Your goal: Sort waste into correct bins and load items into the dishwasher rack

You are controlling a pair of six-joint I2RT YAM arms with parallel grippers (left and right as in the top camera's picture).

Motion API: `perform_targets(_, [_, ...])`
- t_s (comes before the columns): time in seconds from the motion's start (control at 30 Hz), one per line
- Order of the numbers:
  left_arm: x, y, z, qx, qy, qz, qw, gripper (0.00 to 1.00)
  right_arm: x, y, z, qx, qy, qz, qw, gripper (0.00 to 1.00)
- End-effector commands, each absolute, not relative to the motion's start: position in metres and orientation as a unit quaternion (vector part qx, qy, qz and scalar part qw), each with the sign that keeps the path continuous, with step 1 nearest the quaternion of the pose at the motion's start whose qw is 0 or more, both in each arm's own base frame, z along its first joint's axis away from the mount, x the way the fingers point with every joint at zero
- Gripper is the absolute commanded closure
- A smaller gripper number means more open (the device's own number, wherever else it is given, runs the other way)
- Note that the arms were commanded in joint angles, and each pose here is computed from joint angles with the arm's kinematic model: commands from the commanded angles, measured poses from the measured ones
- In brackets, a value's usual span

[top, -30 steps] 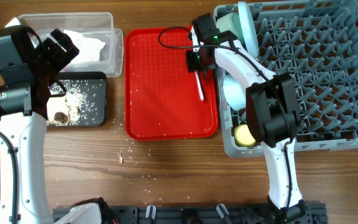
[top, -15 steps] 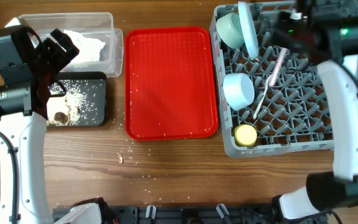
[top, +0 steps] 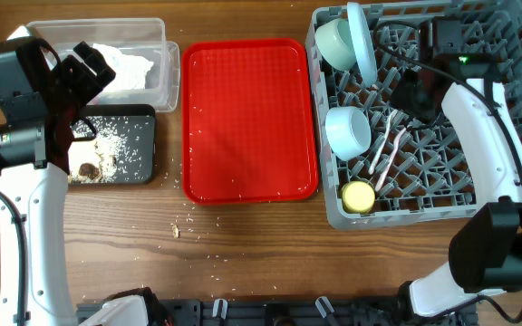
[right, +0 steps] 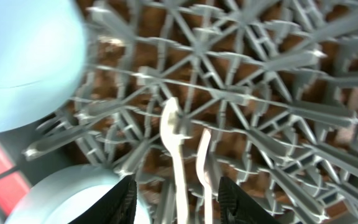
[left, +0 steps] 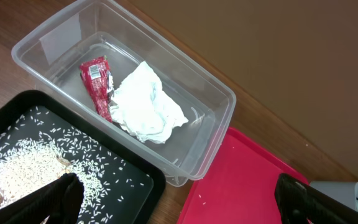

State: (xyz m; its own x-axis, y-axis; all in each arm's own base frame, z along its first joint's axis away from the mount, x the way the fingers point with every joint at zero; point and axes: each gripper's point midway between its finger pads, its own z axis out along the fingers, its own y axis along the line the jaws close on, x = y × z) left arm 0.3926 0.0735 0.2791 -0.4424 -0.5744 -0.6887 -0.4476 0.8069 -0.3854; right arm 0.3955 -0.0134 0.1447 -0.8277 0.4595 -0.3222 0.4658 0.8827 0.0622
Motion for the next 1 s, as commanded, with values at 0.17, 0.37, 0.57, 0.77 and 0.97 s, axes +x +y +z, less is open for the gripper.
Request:
perform_targets(0.17, [0.393, 0.077, 0.283, -0.312, 0.840, -0.072, 0.438, 0.00, 0.370, 0.033, 0.314, 0.078, 0.925, 0.113, 0.354, 0.00])
perform_targets(0.37, [0.393, 0.077, 0.283, -0.312, 0.840, -0.072, 0.438, 0.00, 0.335, 0.028, 0.354, 0.054, 0.907, 0.097, 0.407, 0.00])
perform_targets(0.57, [0.393, 0.077, 0.283, -0.312, 0.840, -0.072, 0.438, 0.00, 0.334, 0.012, 0.380, 0.036, 0.884, 0.045, 0.463, 0.00])
perform_targets(0.77, [0.393, 0.077, 0.283, -0.312, 0.840, -0.072, 0.438, 0.00, 0.334, 0.013, 0.400, -0.035, 0.817, 0.034, 0.575, 0.00])
perform_targets(0.97, [0.393, 0.077, 0.283, -0.312, 0.840, -0.072, 0.438, 0.00, 0.298, 0.003, 0.325, -0.028, 0.758, 0.022, 0.652, 0.00])
